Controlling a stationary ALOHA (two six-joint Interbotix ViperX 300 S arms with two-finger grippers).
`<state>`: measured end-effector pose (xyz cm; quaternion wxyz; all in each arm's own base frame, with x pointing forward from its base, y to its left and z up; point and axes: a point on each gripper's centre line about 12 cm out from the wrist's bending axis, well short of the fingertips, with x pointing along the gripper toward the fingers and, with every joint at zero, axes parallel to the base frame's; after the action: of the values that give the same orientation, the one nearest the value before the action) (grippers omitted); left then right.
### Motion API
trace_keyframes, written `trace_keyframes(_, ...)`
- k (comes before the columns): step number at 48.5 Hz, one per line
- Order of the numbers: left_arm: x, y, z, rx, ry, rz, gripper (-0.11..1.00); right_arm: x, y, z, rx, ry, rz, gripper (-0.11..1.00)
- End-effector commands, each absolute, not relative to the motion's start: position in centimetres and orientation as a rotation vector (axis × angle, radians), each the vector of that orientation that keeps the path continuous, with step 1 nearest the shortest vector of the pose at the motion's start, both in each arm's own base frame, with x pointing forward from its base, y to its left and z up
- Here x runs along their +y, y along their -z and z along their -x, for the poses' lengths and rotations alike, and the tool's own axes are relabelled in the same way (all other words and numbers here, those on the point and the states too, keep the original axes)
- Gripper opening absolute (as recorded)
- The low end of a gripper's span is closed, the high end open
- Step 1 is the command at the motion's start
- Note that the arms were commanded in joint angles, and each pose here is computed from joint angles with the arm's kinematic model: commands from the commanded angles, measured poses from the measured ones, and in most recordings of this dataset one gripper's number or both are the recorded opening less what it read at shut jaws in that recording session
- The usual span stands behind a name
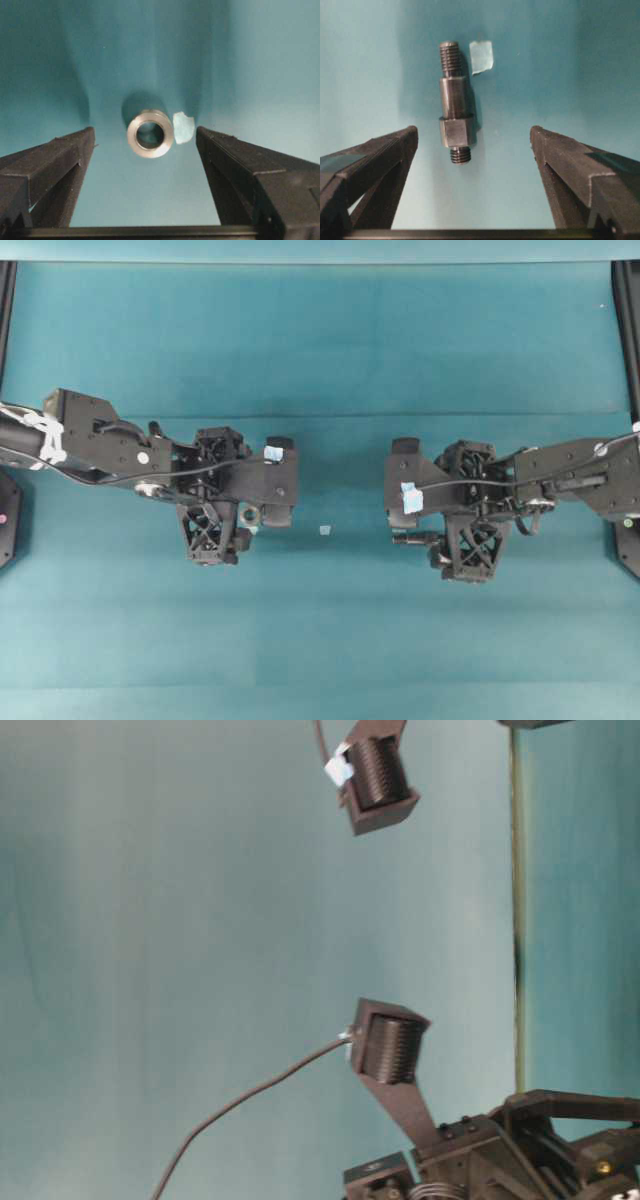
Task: Insert the washer onto the shaft with both hands.
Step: 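Lower both grippers, left around washer, right around shaft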
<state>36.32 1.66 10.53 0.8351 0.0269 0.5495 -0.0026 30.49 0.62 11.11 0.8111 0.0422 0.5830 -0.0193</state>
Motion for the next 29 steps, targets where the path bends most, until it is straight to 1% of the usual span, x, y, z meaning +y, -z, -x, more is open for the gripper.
trace_keyframes(1,1.6,-10.7,-36.7,1.147,0.003,-0.054,0.92,0.7,-11.2,-30.6,1.227,0.032,-0.079,0.92)
trace_keyframes(29,1.6,-10.4,-36.9,1.142,0.000,-0.049,0.92,0.7,-9.9,-30.7,1.241,0.033,-0.079,0.92)
